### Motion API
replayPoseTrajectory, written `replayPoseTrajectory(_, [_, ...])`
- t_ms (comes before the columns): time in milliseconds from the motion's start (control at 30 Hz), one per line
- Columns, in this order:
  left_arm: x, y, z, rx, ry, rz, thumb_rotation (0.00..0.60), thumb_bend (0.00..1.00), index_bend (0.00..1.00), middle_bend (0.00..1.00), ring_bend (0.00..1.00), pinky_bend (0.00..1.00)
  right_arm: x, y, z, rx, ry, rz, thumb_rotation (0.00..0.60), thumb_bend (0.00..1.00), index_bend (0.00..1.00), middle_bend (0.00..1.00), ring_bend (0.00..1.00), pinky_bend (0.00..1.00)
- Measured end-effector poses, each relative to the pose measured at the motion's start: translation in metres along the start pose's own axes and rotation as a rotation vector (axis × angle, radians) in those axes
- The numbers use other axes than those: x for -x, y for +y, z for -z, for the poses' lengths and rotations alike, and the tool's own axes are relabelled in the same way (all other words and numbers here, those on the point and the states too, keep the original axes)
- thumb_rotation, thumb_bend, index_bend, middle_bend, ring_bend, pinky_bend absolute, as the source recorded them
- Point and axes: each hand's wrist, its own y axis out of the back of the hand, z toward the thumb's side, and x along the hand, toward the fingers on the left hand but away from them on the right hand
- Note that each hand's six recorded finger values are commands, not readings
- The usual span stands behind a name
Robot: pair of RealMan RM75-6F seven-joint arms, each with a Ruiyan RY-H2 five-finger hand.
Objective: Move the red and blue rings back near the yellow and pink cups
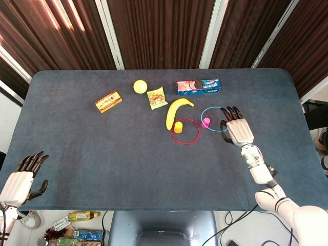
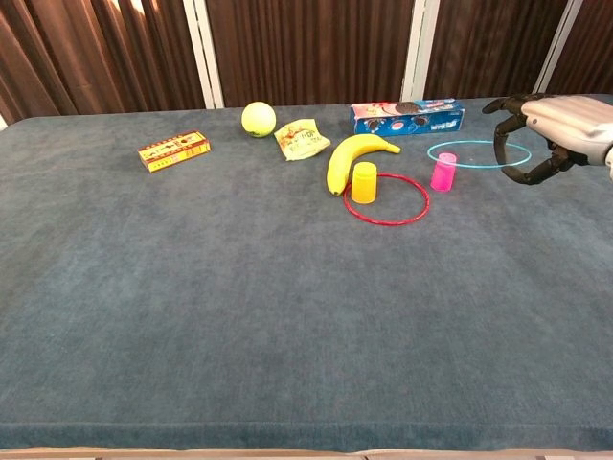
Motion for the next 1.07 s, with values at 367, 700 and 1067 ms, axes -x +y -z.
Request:
replayPoseTrajectory(367, [-0.002, 0.001, 0.003, 0.007, 0.007, 0.0, 0.6, 0.46, 0.09, 0.0, 0.0, 0.08, -0.005, -0.017, 0.0, 0.006, -0.018, -0.059, 0.6, 0.33, 0.11, 0.05, 0.0, 0.0])
replayPoseTrajectory(700, [0.003, 0.004, -0.001, 0.006, -0.013, -0.017, 0.6, 0.46, 0.1, 0.0, 0.0, 0.07, -0.069, 0.016, -0.003, 0.111, 0.013, 0.052, 0.6, 0.28, 0.0, 0.0, 0.0, 0.0])
replayPoseTrajectory(1067, [0.01, 0.017, -0.013, -0.004, -0.091, -0.134, 0.6, 0.46, 0.1, 0.0, 0.0, 0.02, -0.218, 0.065, -0.015, 0.015, -0.119, 0.096, 0.6, 0.28, 0.0, 0.0, 0.0, 0.0])
